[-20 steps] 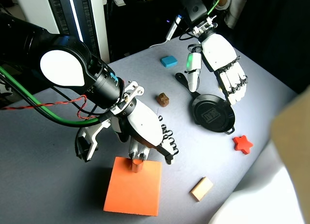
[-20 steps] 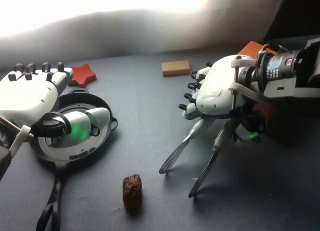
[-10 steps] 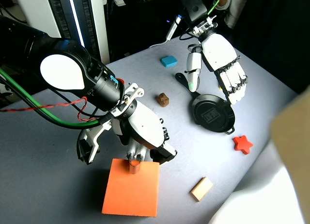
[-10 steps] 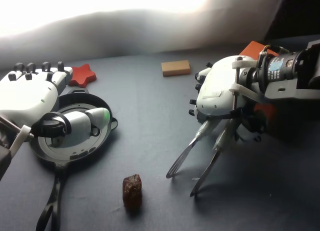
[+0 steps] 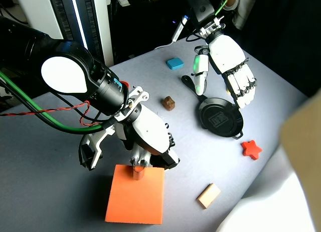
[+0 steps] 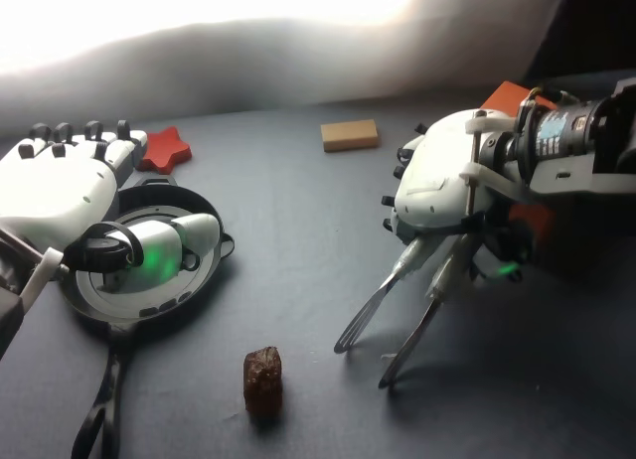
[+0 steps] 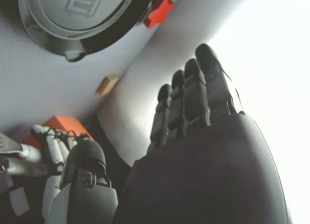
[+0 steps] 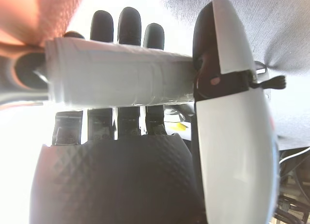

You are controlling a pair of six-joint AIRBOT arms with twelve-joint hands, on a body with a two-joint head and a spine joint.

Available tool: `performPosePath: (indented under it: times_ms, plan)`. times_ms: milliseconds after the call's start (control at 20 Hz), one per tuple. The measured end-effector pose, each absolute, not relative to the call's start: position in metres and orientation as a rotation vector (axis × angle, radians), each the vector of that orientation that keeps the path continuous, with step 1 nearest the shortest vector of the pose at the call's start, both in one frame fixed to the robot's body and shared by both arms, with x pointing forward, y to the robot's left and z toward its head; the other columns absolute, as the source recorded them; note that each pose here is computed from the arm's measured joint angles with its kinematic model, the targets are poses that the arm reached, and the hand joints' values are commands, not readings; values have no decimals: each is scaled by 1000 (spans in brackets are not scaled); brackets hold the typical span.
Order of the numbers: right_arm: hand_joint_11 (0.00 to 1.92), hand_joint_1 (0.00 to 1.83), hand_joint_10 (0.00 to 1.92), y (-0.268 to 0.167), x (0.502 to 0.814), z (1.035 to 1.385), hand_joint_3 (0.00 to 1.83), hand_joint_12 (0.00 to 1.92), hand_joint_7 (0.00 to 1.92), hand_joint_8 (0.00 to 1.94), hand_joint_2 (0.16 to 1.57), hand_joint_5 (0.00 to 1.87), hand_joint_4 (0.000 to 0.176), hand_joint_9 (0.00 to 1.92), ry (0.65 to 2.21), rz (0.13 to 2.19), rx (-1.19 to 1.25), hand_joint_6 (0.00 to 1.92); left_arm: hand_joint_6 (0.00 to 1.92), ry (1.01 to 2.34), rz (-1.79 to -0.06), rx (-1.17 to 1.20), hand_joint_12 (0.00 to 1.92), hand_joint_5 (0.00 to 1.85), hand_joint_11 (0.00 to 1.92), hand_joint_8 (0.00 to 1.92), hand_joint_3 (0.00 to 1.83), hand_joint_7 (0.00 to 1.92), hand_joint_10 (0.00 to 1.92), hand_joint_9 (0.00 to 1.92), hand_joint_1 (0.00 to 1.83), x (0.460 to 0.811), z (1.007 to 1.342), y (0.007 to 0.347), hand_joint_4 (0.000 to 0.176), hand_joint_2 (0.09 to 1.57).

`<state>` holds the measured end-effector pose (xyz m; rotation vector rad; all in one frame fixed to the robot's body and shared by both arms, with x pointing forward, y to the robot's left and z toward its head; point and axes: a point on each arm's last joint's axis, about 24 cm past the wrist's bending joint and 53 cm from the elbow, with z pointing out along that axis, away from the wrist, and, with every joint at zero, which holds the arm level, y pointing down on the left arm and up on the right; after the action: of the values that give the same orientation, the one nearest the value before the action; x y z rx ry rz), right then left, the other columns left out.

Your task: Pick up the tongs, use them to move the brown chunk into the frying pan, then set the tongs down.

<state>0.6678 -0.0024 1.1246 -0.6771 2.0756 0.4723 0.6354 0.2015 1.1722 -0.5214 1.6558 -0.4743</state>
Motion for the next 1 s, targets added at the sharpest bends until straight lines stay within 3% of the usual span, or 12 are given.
performPosePath:
  times_ms: [50,250,350,700,800,1000]
  plan:
    - [235,1091,715,-5,669,1125,7,1568,939,56,1130,639,0,608,2080,466,-669,596,10,1657,-476,-520,542,78,0,9,1,104,10,118,0,635,1172,201,19,1181]
    - [258,1110,696,-16,674,1131,7,1549,953,57,1133,655,0,631,2086,448,-642,587,2,1651,-482,-523,582,70,0,5,1,108,6,125,0,636,1175,200,18,1185]
    - [267,1113,694,-15,673,1135,7,1545,950,54,1135,656,0,632,2077,450,-644,584,5,1645,-488,-522,516,57,0,4,1,90,3,106,0,637,1178,199,19,1190]
    - [274,1104,674,-16,665,1153,4,1535,953,47,1135,673,0,630,2068,487,-605,536,4,1644,-488,-525,614,79,0,4,0,114,6,123,0,638,1178,199,17,1191]
    - [271,1120,672,-19,662,1157,4,1539,948,43,1134,671,0,620,2093,511,-549,529,4,1644,-486,-526,646,85,0,5,0,125,8,137,0,638,1178,200,26,1181]
    - [269,1132,692,-27,656,1174,0,1552,954,43,1126,679,0,621,2068,522,-425,527,1,1643,-482,-537,570,79,0,0,1,111,1,123,0,640,1177,203,18,1196]
